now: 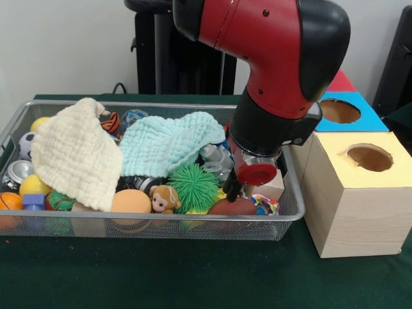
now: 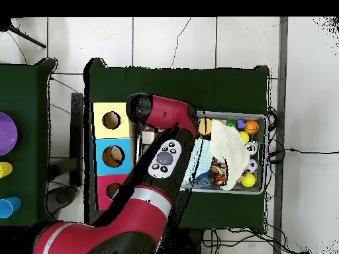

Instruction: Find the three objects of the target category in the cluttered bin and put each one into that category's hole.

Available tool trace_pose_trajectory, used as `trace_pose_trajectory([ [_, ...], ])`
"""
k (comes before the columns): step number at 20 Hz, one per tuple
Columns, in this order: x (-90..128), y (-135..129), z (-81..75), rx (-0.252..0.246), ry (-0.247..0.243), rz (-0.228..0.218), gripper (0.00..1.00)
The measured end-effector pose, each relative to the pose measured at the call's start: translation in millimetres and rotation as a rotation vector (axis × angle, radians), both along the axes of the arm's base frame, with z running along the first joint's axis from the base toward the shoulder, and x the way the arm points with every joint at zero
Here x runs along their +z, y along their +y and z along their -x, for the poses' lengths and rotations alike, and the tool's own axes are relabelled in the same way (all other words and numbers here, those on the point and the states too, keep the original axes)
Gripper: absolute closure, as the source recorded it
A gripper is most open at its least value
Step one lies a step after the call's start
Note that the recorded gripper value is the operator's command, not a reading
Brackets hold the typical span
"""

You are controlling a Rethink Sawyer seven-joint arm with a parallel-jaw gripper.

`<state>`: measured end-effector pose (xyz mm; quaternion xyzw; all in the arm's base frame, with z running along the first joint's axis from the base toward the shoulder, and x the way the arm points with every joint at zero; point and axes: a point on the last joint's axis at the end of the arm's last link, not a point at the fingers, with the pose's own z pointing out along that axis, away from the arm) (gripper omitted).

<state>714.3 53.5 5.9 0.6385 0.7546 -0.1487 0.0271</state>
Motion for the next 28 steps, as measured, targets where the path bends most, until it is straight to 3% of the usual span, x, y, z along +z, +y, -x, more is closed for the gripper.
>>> trace_pose_trajectory([
  [11,-20,-26,-14.1,0.011,-0.015,-0.054,1.00],
  [20,-25,-8,-16.1,0.047,-0.019,-0.071,1.00],
  [28,-18,27,-17.2,0.096,-0.029,-0.072,1.00],
])
